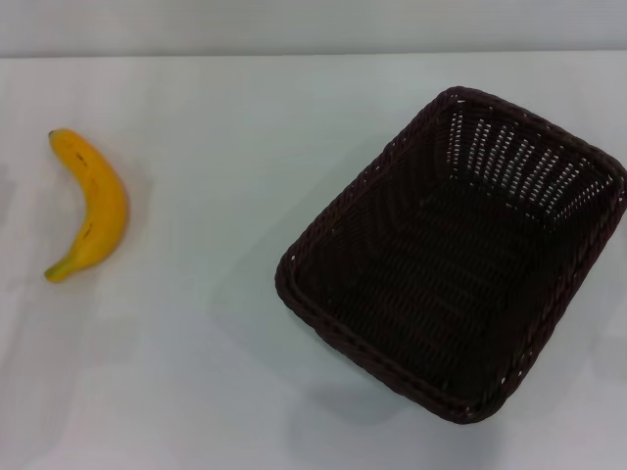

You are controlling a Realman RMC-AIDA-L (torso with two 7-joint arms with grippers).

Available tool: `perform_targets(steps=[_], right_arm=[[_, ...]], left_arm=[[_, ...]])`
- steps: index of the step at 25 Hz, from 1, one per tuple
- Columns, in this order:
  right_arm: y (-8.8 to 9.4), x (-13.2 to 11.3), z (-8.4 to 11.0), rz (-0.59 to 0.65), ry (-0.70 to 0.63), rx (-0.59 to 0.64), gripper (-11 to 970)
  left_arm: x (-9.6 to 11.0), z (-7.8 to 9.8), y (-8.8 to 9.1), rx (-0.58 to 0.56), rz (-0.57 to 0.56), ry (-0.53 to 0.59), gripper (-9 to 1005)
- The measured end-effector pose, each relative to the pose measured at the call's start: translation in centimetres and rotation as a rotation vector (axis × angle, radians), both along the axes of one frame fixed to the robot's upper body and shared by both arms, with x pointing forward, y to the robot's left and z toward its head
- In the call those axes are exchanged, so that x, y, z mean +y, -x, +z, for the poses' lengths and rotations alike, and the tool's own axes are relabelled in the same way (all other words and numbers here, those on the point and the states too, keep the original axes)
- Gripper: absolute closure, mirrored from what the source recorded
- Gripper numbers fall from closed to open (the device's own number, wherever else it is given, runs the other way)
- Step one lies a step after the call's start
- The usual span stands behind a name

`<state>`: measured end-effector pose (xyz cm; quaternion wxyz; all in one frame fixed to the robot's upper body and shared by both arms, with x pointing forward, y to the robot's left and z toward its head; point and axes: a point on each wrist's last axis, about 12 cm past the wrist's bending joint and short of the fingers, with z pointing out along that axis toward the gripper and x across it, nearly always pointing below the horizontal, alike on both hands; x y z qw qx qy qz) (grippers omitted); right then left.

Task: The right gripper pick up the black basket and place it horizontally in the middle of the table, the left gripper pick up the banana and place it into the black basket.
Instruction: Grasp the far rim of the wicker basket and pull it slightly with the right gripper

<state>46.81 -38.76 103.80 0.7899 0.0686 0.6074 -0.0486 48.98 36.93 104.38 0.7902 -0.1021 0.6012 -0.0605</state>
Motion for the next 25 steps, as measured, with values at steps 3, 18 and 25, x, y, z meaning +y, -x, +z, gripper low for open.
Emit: perform_targets(steps=[3,18,25], right_arm=[[-0.1,0.0,0.1,0.004,0.007,-0.007,105],[-1.7,-1.4,2.3,0.178,0.016,-0.03,106],[-5.5,-3.2,6.8,0.408,0.025,0.074,105]], left_arm=[[0.1,-0.1,0.1,0.003,0.003,0.001,133],[0.1,0.0,0.0,0.001,0.002,0.001,133],[0.2,0.3,-0.4,-0.008,-0.004,-0.008,133]])
